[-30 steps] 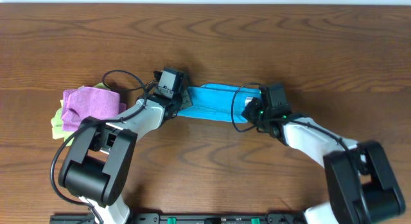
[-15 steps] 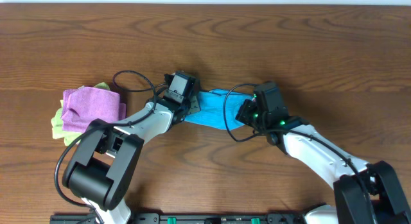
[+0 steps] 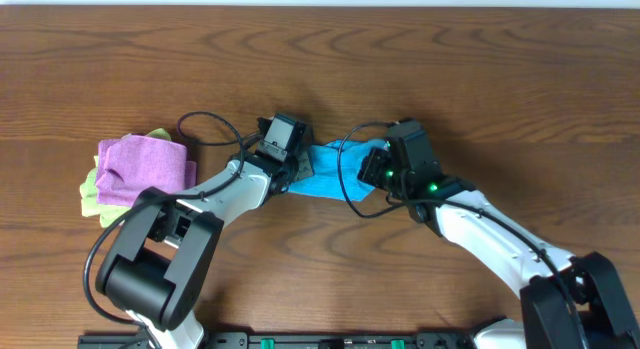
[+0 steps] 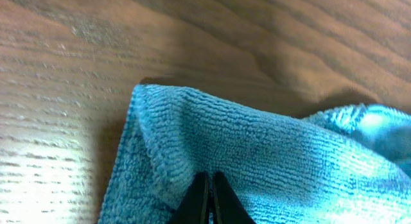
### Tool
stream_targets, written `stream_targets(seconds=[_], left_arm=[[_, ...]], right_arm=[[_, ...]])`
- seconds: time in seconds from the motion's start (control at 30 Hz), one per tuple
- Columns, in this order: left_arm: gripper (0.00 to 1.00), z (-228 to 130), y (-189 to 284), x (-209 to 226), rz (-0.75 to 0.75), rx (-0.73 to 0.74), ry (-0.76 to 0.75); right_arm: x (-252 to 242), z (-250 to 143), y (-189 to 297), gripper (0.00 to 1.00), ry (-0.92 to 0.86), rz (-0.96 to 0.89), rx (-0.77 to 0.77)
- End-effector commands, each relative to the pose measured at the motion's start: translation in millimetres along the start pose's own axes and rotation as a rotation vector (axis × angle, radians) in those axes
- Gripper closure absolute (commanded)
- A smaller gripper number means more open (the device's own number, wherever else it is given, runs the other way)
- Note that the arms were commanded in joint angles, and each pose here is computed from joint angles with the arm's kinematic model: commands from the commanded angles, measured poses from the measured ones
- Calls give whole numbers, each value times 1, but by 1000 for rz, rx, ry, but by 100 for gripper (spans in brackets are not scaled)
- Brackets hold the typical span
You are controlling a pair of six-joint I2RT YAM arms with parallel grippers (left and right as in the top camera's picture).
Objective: Fold the cloth
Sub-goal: 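Move the right gripper toward the left gripper, folding the strip in half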
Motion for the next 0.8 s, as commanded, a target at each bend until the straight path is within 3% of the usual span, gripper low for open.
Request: stream_targets(seconds=[0.0, 0.77], left_arm=[[94, -9, 2, -1, -6, 46, -36], [94, 26, 49, -29, -73, -55, -47]], right_arm=[[13, 7, 5, 99, 39, 32, -21], [35, -13, 5, 99, 110, 70, 19]])
Point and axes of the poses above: each gripper's point midway between its finger pads, its own y axis back along the fingers, its own x axis along the line the jaws close on, z = x × y, the point moved 6 cm from there along y, back along the fingers
